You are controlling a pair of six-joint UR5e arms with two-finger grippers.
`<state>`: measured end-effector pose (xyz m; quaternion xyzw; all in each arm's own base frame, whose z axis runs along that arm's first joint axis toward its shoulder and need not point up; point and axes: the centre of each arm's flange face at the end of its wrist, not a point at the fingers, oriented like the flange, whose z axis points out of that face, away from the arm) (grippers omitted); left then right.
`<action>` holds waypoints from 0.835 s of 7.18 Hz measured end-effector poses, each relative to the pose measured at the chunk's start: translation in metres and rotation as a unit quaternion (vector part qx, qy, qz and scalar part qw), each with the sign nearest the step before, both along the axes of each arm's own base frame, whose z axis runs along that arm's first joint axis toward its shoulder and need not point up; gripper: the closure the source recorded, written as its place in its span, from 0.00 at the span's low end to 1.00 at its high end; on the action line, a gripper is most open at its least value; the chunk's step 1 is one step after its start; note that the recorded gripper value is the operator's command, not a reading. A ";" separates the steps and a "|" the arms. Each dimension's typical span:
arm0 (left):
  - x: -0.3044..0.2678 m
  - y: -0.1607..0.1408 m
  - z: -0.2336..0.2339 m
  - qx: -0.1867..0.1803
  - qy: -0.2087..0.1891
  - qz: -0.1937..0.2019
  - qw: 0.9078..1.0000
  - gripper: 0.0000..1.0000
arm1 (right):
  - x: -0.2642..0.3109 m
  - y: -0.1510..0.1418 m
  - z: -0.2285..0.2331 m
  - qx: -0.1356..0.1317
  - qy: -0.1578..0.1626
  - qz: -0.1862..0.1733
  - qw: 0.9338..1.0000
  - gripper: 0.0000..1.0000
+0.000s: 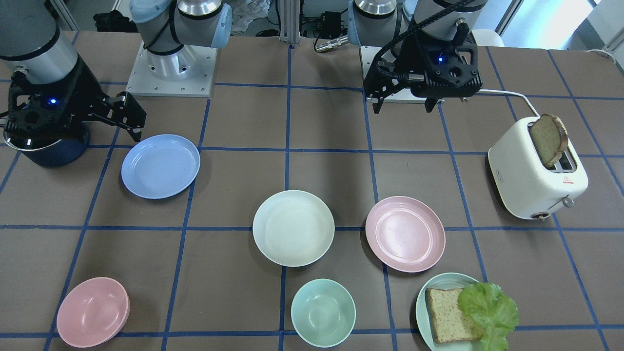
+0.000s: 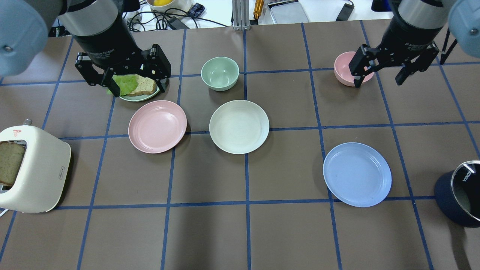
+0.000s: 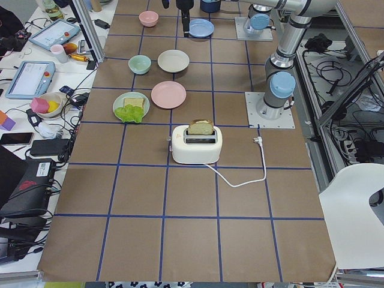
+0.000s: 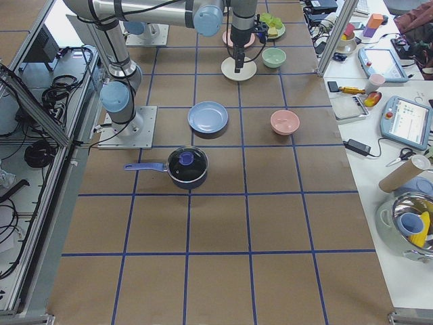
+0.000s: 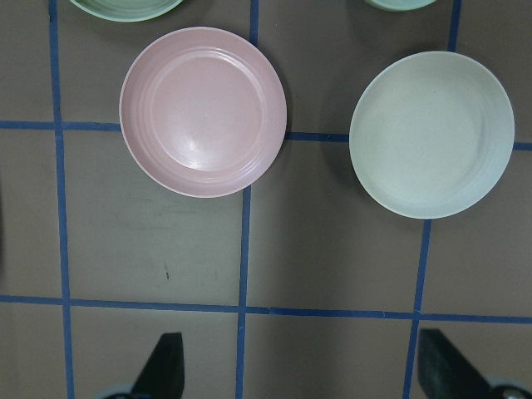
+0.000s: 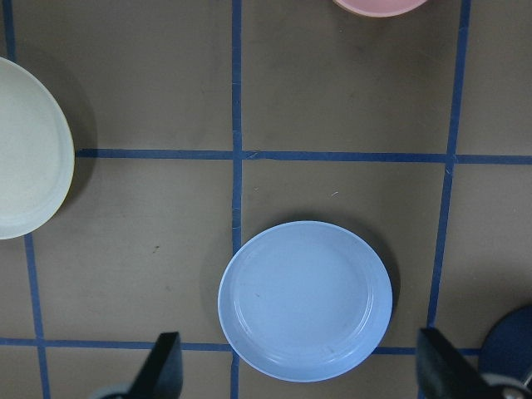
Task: Stack three plates with pink and blue
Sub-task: 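Move the right gripper to the blue plate while the left moves to the pink plate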
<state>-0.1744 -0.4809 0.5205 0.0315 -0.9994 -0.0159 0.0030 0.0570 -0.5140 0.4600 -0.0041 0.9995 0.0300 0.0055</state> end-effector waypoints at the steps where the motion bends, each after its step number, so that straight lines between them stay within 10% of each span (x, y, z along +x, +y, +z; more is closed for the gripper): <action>1: 0.000 0.000 -0.001 0.001 0.000 0.000 1.000 0.00 | -0.028 0.002 -0.018 0.016 -0.002 -0.018 1.000 0.00; 6: -0.001 -0.010 -0.023 0.015 0.002 -0.003 1.000 0.00 | -0.117 0.051 -0.176 0.013 -0.017 -0.023 1.000 0.00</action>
